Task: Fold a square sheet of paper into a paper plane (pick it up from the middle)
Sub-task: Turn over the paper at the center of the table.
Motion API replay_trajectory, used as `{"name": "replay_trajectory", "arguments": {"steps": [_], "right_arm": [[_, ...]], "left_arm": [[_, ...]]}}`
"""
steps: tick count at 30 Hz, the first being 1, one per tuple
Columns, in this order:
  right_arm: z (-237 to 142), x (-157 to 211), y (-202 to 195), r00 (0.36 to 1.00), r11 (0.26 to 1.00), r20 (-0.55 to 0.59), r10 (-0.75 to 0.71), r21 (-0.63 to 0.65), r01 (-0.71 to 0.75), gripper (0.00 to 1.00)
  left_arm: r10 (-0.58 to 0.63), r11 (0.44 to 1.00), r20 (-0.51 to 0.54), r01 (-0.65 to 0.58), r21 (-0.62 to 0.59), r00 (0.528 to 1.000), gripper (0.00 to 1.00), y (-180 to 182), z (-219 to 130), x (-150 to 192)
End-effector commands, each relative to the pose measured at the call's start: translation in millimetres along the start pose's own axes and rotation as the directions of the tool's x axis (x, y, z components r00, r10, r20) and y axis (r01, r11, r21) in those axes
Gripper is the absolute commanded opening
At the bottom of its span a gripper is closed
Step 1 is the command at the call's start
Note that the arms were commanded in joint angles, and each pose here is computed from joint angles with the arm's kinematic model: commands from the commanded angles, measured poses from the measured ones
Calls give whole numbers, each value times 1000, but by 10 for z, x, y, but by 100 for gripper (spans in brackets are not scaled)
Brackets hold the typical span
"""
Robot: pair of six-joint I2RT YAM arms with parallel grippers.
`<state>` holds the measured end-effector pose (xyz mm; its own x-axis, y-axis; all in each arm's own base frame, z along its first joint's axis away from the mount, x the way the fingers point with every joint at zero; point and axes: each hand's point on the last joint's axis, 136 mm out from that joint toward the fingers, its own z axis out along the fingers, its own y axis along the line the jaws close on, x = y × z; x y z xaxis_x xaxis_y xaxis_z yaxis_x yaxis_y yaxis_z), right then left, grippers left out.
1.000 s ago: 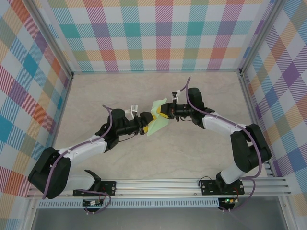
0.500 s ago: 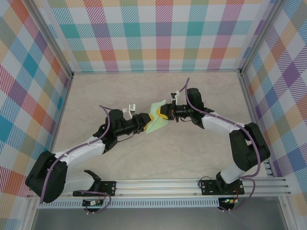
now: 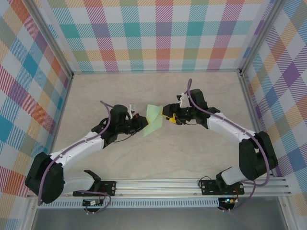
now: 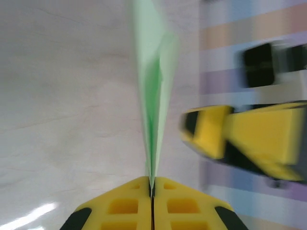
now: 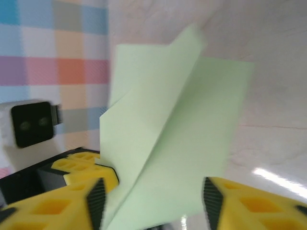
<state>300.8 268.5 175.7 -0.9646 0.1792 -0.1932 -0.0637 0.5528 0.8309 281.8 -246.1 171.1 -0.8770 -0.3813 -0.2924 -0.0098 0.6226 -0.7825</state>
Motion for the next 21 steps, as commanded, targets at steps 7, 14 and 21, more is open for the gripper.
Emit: {"name": "replay_trajectory", "arguments": {"steps": [7,14,21], "right_arm": [[-451,34,-720,987,918,151,-61,398,-4,83],[-512,122,-921,984,892,176,-29,450,-54,85],[-571,179,-1055,981,867,195,-8,489,-90,85]], "left_arm": [[406,480,-149,-349,-805,902,8,862,-755,-407],[448,206,-275,-397,-894,851,8,976,-593,-456],[395,276,-331,-454,-847,857,15,1069,57,-168]]}}
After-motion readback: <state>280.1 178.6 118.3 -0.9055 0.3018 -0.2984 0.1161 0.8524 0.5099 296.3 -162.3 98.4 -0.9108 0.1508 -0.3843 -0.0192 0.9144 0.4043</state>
